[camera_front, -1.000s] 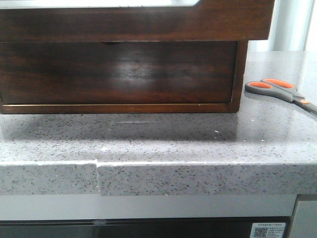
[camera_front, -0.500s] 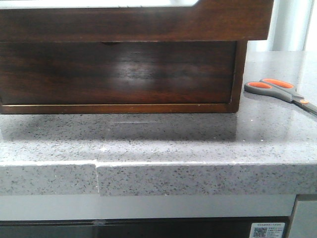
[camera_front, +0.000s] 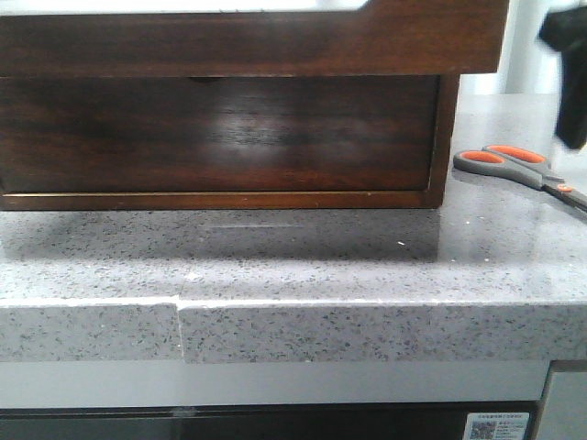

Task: Put scissors in drawer with both arms
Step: 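Lower the open right gripper over the scissors' pivot, then close the right gripper on the scissors and lift them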

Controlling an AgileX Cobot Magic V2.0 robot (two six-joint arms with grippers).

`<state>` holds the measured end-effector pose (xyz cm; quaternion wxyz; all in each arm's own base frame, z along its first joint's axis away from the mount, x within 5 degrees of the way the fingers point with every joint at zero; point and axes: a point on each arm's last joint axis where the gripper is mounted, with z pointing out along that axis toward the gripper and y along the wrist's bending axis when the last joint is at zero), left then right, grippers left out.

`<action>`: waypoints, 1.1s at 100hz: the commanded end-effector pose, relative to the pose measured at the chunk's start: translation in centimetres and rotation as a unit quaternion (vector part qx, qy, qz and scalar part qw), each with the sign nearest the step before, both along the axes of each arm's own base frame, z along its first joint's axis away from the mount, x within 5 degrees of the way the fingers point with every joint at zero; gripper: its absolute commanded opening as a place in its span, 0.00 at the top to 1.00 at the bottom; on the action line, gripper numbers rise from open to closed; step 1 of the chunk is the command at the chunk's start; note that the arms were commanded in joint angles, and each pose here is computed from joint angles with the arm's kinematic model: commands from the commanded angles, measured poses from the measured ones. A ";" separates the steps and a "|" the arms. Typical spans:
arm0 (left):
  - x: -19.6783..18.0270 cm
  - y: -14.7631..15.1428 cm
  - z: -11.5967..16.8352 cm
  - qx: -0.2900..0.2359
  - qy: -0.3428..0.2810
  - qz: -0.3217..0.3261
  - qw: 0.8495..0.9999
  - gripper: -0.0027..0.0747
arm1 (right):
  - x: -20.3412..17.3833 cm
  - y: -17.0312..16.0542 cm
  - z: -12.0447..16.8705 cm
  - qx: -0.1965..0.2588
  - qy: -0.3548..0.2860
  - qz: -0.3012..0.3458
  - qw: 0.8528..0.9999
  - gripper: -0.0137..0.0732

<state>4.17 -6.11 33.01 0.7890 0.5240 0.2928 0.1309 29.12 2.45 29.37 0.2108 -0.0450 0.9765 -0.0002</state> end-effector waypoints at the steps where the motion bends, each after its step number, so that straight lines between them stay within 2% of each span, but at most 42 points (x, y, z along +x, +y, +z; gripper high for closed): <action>1: -0.2 0.1 1.2 -0.030 0.005 -0.011 0.999 0.47 | 0.9 0.1 1.1 -0.004 -0.009 0.005 1.000 0.29; 25: -0.1 0.1 1.2 -0.030 0.006 -0.009 0.999 0.47 | 2.1 1.3 -1.1 -0.014 0.037 0.036 0.999 0.29; 51: -0.1 0.1 1.2 -0.030 0.006 -0.009 0.999 0.47 | 2.5 1.4 -2.2 -0.018 0.063 0.037 0.997 0.31; 63: -0.1 0.1 1.2 -0.030 0.006 -0.009 0.999 0.47 | 2.6 1.4 -2.5 -0.018 0.068 0.037 0.997 0.43; 94: -0.1 0.1 1.2 -0.030 0.006 -0.009 0.999 0.47 | 2.3 1.3 -2.6 -0.027 0.090 0.038 0.995 0.92; 110: -0.1 0.1 1.2 -0.030 0.006 -0.009 0.999 0.47 | 0.6 0.6 -1.0 -0.050 0.101 0.038 0.993 0.91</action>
